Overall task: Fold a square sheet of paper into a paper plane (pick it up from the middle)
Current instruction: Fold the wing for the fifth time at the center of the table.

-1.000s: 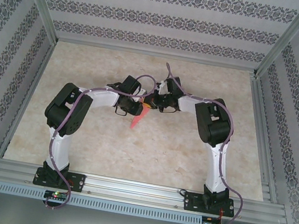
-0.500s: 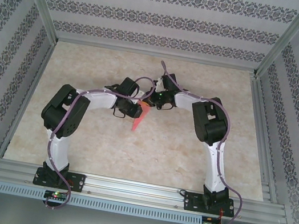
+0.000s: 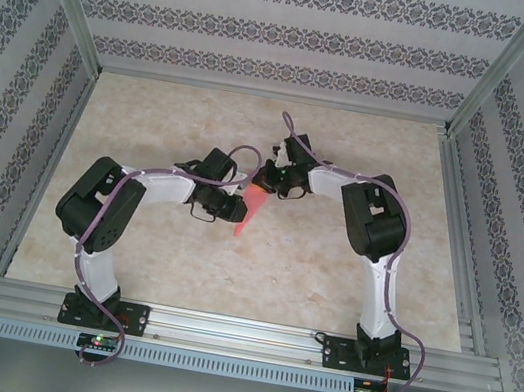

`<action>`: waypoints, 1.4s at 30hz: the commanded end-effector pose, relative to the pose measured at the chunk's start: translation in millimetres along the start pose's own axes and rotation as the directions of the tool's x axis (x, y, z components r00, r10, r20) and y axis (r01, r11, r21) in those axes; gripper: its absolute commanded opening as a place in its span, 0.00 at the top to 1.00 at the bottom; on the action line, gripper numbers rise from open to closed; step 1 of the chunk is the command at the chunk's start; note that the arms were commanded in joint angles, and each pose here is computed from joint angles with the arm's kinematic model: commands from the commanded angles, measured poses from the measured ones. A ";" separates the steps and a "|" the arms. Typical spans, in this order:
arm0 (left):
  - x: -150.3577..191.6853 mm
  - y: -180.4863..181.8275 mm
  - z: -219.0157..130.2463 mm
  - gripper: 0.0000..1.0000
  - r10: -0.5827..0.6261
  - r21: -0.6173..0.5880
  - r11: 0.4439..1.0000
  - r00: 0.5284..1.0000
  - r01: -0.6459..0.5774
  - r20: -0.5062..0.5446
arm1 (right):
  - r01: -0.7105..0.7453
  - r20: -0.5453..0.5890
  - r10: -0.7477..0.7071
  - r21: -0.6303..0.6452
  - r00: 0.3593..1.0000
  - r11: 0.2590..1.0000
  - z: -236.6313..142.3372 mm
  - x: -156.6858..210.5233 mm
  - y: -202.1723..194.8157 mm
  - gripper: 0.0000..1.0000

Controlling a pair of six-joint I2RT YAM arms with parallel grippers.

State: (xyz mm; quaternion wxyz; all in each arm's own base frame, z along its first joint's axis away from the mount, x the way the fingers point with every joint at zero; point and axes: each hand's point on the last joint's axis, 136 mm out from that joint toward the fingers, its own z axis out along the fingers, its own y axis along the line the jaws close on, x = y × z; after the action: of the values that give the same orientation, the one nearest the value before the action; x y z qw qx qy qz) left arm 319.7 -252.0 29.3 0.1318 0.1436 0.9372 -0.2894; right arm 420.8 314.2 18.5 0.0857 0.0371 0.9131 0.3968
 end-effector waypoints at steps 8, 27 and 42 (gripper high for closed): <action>58.4 2.4 13.9 0.81 0.063 -0.073 0.994 0.984 -0.076 -0.167 | -0.114 0.044 0.109 0.157 0.993 0.981 -24.4 34.3 -45.6 1.00; 118.9 35.2 26.8 0.84 0.151 -0.274 0.928 0.928 -0.252 -0.341 | -0.093 0.134 0.113 -0.144 0.985 0.985 -67.4 48.0 16.3 1.00; 128.1 35.7 26.5 0.83 0.120 -0.272 0.937 0.933 -0.219 -0.339 | -0.111 0.108 0.108 0.025 0.988 0.993 -44.2 46.8 -42.6 1.00</action>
State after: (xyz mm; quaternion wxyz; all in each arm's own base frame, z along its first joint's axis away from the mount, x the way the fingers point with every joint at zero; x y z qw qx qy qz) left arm 294.2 -259.2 12.8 0.1862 0.2450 0.9369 -0.1657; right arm 355.3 272.3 20.0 0.0970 0.1146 0.9011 0.4069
